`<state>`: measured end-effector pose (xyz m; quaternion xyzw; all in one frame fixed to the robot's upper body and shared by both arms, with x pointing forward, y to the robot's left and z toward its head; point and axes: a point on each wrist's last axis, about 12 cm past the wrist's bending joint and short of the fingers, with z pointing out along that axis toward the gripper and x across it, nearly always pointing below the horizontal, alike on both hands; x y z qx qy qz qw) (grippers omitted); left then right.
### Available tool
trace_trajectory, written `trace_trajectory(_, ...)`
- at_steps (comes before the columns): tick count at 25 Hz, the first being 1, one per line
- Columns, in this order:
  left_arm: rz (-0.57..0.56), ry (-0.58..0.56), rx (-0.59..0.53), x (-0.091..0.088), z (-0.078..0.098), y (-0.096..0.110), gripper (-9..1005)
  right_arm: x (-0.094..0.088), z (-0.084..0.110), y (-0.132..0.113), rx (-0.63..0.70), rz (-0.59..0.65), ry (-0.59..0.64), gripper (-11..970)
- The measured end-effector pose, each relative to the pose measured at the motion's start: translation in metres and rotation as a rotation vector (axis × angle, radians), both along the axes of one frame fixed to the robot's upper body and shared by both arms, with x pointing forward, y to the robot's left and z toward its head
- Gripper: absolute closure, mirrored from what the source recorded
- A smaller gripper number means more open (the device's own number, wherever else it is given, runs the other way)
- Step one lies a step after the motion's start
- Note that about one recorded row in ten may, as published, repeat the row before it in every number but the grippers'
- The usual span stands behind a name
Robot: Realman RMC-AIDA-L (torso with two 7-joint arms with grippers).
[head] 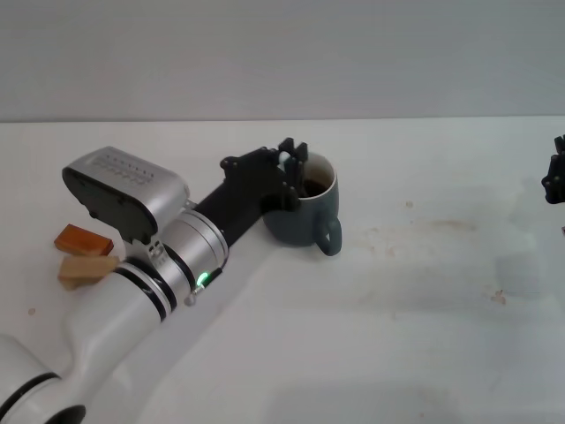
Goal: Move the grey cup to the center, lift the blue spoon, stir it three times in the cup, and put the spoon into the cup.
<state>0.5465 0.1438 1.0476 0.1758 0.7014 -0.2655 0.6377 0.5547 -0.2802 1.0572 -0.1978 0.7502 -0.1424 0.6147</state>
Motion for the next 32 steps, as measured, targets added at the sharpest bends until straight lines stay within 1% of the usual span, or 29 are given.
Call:
trace_trajectory(3,0.004,0.000,0.008,0.004,0.000,0.002,746,-0.002,0.000,0.003,0.002,0.009,0.000,925)
trace_trajectory(4,0.035,0.001,0.032,0.015,-0.001,0.010,746,-0.003,0.001,0.003,0.003,0.011,-0.002,925)
trace_trajectory(9,0.038,0.000,0.045,0.019,0.000,0.012,744,-0.007,0.002,0.005,0.008,0.015,-0.006,925)
trace_trajectory(13,0.043,0.007,0.041,0.016,-0.003,0.014,742,-0.009,0.001,0.005,0.008,0.017,-0.005,925)
trace_trajectory(22,0.053,0.034,-0.037,0.005,-0.006,0.023,738,-0.009,-0.001,0.009,0.005,0.032,-0.001,925)
trace_trajectory(28,0.076,0.018,-0.076,-0.003,-0.007,0.032,736,-0.007,0.000,0.013,0.003,0.043,-0.006,925)
trace_trajectory(30,0.105,-0.002,-0.097,-0.005,-0.005,0.040,643,-0.006,0.000,0.013,0.001,0.047,-0.007,925)
trace_trajectory(32,0.153,-0.032,-0.120,-0.006,-0.003,0.054,550,-0.003,0.000,0.014,-0.005,0.051,-0.006,925)
